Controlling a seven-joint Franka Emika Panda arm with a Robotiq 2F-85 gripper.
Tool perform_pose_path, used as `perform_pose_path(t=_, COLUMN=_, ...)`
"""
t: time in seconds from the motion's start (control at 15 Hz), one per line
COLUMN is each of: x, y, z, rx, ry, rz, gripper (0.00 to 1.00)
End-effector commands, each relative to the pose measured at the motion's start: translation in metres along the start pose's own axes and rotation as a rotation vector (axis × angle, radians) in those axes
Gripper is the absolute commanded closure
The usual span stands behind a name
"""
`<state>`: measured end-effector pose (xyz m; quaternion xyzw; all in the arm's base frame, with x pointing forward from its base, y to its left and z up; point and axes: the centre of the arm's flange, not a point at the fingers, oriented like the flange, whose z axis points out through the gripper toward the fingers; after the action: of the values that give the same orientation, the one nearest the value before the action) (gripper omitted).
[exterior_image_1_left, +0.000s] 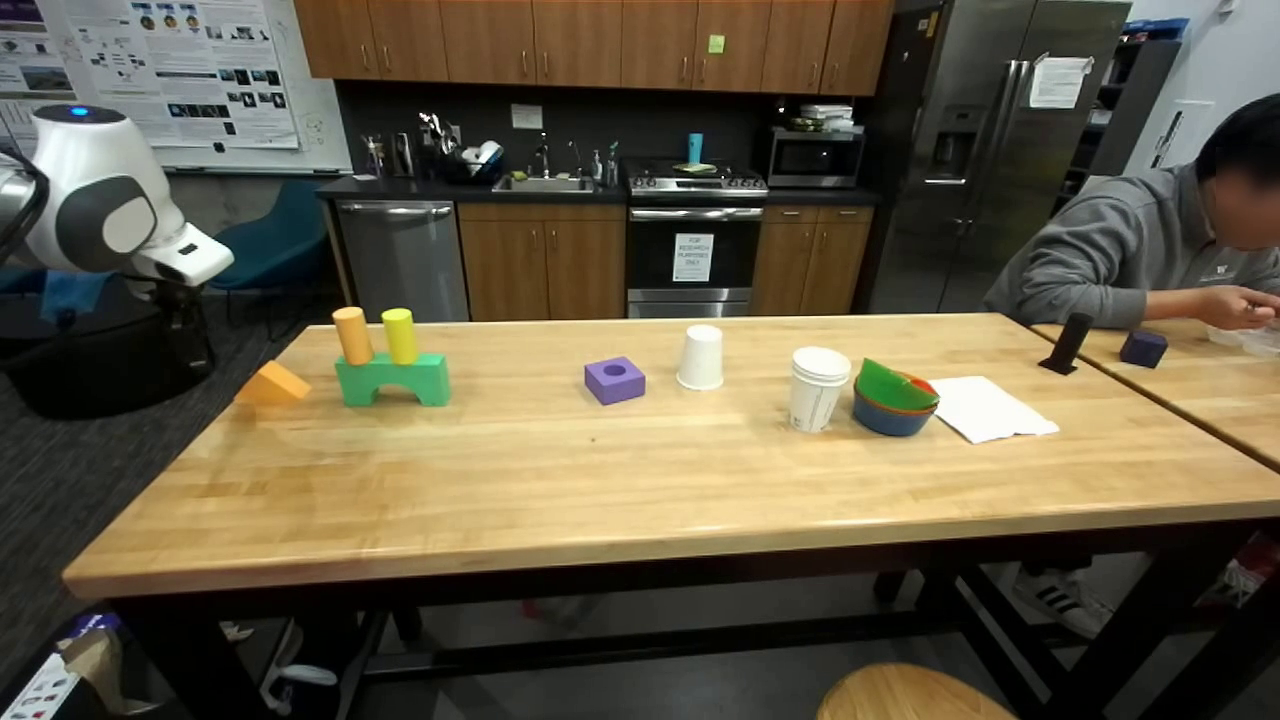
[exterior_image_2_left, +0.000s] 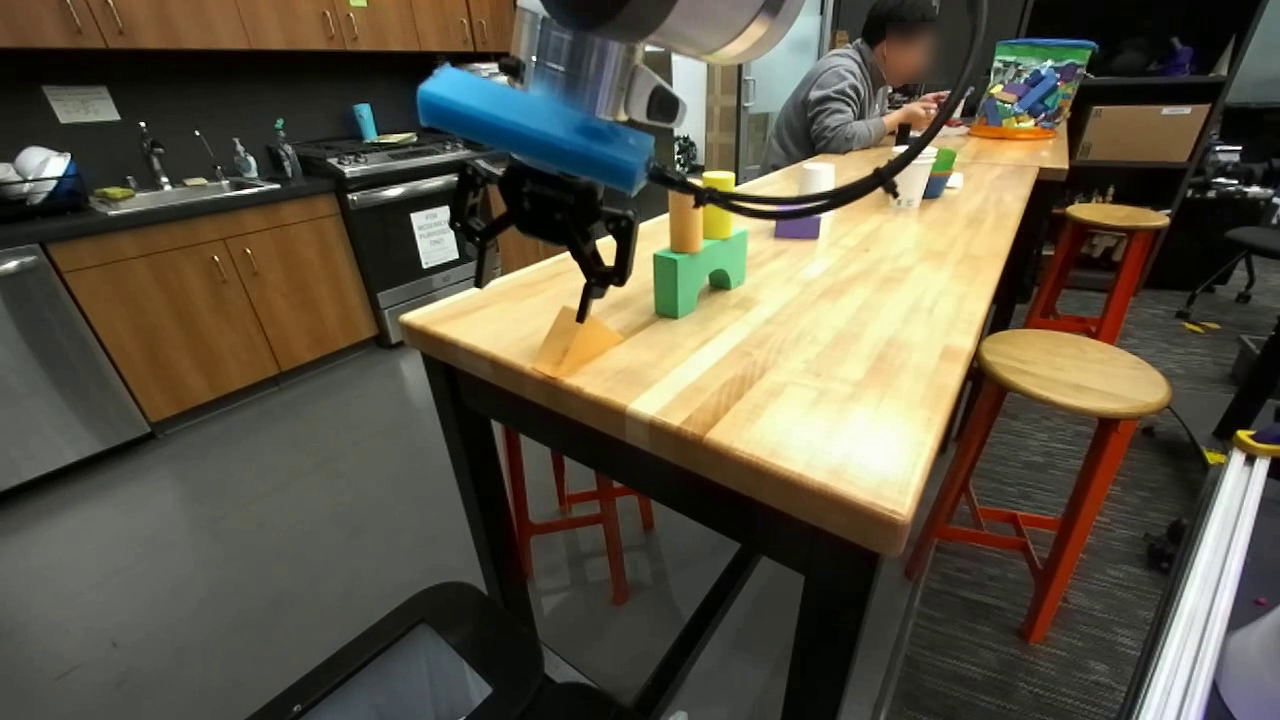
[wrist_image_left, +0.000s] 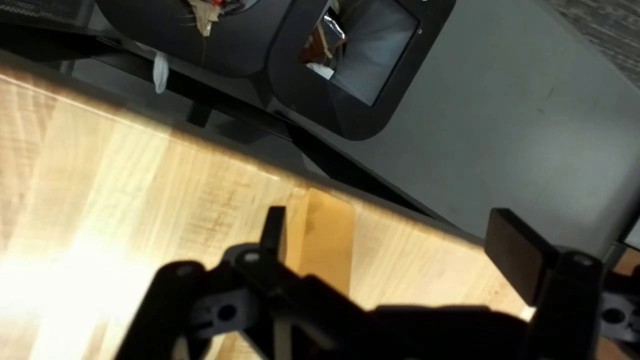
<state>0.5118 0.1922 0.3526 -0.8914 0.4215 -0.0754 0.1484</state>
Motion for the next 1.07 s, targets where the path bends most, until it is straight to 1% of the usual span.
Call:
perform_pose_path(t=0.0, x=0.003, y=0.014, z=-0.006, rx=-0.017, ry=0.006, rz=0.052, gripper=0.00)
perform_pose_path(t=0.2, x=0.007, y=0.014, z=-0.005, rx=-0.045, ry=0.020, rz=0.064, gripper=0.00)
perform_pose_path(t=0.6, x=0.021, y=0.013, z=-0.006, rx=-0.039, ry=-0.006, rz=0.089, gripper=0.00)
perform_pose_path(t=0.8, x=0.028, y=0.012, z=-0.006, rx=-0.047, ry=-0.005, rz=0.105, gripper=0.00)
perform_pose_path(t=1.0, x=0.035, y=0.008, z=-0.005, rx=-0.061, ry=-0.024, rz=0.112, gripper=0.00)
